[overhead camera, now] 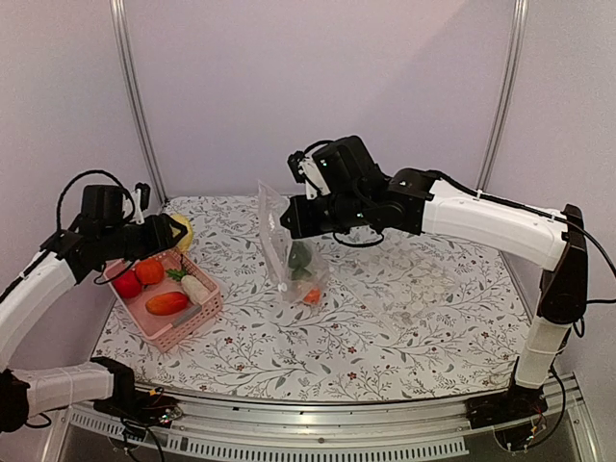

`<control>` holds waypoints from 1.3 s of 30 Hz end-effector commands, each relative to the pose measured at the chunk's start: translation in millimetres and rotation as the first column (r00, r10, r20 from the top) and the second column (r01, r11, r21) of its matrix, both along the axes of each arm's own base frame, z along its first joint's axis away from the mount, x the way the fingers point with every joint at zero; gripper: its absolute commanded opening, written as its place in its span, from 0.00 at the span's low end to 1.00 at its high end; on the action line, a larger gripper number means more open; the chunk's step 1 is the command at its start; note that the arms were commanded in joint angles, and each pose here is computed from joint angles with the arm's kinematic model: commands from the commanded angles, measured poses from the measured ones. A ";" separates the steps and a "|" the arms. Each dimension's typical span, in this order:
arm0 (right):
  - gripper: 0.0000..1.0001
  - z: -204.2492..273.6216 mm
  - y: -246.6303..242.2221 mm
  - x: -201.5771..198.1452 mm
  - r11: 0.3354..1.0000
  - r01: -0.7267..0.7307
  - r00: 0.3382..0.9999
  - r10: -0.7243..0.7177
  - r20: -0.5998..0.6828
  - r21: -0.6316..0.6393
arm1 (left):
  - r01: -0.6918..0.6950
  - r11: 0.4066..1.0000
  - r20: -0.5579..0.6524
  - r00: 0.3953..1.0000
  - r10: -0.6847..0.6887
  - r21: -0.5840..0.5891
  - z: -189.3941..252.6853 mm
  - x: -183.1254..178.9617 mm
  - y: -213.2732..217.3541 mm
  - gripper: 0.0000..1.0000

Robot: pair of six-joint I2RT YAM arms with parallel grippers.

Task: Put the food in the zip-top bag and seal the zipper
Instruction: Pick up the fake fruit from the bin, then place the fake fruit in the zipper food storage bag.

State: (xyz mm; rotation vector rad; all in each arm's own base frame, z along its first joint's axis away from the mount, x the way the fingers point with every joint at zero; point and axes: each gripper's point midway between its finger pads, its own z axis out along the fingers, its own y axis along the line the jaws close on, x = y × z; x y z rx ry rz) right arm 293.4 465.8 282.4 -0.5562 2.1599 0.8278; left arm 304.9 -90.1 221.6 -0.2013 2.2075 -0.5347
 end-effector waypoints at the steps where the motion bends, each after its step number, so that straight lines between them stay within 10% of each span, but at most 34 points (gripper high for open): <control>1: 0.00 18.6 -7.1 1.0 0.999 0.010 1.000 -0.011 0.019 0.035 | 0.238 0.962 0.157 0.964 -0.216 -0.136 63.9 -11.7 -56.6 0.63; 14: 0.00 28.3 -5.1 -5.3 0.998 -0.020 1.000 0.020 0.013 0.066 | 0.631 0.708 0.371 0.769 -0.520 -0.316 138.2 -53.6 -181.8 0.62; 39: 0.00 43.6 -6.1 -22.6 0.978 -0.128 0.991 0.130 -0.003 0.162 | 0.528 0.806 0.192 0.849 -0.492 -0.269 62.0 -18.3 -208.9 0.60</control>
